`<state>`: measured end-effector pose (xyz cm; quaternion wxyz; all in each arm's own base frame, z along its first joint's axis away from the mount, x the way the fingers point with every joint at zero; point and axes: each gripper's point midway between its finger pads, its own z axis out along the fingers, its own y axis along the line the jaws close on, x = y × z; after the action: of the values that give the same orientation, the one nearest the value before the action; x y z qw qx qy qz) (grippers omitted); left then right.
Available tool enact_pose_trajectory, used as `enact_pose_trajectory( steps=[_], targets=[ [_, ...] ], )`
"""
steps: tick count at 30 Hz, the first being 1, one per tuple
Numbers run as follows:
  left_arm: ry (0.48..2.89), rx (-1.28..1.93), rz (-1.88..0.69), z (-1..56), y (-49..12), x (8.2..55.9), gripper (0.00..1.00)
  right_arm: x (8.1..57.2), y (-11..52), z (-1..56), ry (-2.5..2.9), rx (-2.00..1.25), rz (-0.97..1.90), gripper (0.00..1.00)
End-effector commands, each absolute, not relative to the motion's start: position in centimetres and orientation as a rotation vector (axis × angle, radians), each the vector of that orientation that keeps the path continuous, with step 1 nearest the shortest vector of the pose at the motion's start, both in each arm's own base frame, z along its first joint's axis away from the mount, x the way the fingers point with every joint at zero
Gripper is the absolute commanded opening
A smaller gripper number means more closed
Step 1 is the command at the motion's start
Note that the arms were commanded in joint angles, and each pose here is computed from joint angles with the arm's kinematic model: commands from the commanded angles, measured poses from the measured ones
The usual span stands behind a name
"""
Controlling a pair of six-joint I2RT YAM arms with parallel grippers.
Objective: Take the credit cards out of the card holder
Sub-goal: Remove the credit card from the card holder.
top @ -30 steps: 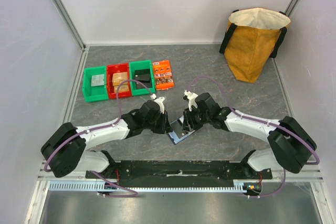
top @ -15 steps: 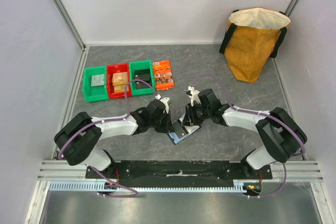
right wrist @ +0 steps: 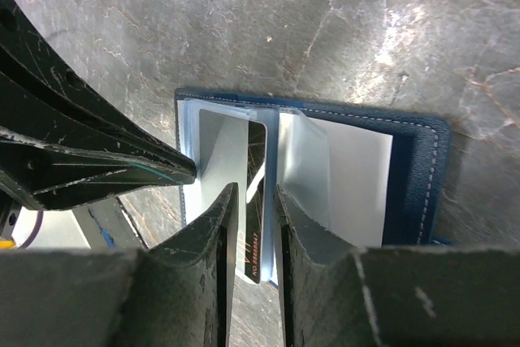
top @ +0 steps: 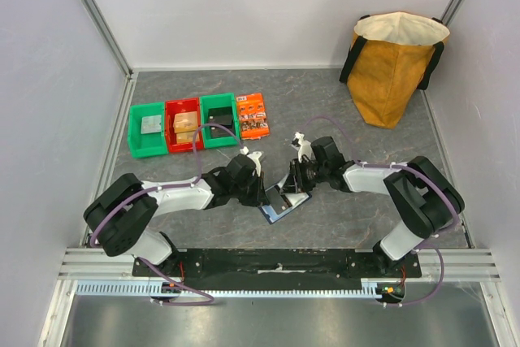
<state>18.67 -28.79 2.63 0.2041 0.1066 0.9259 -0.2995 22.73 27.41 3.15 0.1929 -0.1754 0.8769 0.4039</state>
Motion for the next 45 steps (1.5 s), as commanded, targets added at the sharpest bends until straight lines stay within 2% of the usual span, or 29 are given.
enact_pose_trajectory(
  steps=[1,5,8,20,21,23,25,26,31,34,39,45],
  targets=[
    [2.602,0.297,-0.81,2.0,-28.3,18.2,0.04,22.4,28.4,3.7,2.417,-0.51,1.238,0.29],
    [2.602,0.297,-0.81,2.0,-28.4,18.3,0.04,22.5,28.3,3.4,2.42,-0.506,1.238,0.19],
    [2.608,0.299,-0.805,1.8,-28.3,18.2,0.03,22.6,27.9,3.2,2.424,-0.483,1.234,0.01],
    [2.615,0.307,-0.807,1.7,-28.4,18.3,0.02,23.5,25.8,2.7,2.427,-0.393,1.227,0.0],
    [2.618,0.309,-0.806,1.6,-28.4,18.2,0.02,23.5,25.8,2.7,2.429,-0.398,1.233,0.04],
    [2.619,0.316,-0.811,1.6,-28.5,18.2,0.02,23.3,26.1,2.9,2.429,-0.423,1.265,0.28],
    [2.615,0.316,-0.812,1.7,-28.6,18.3,0.02,22.9,26.4,2.8,2.44,-0.458,1.299,0.41],
    [2.614,0.319,-0.81,1.7,-28.6,18.3,0.02,22.9,26.5,2.8,2.442,-0.474,1.309,0.43],
    [2.601,0.315,-0.814,2.1,-28.5,18.3,0.02,22.9,26.8,2.3,2.463,-0.517,1.334,0.43],
    [2.602,0.315,-0.812,2.0,-28.5,18.3,0.02,23.1,27.1,2.2,2.462,-0.534,1.358,0.37],
    [2.607,0.315,-0.811,1.9,-28.4,18.3,0.02,23.4,26.8,2.1,2.46,-0.529,1.339,0.0],
    [2.611,0.315,-0.812,1.8,-28.4,18.1,0.02,24.9,24.4,2.7,2.445,-0.383,1.274,0.0]
  ],
)
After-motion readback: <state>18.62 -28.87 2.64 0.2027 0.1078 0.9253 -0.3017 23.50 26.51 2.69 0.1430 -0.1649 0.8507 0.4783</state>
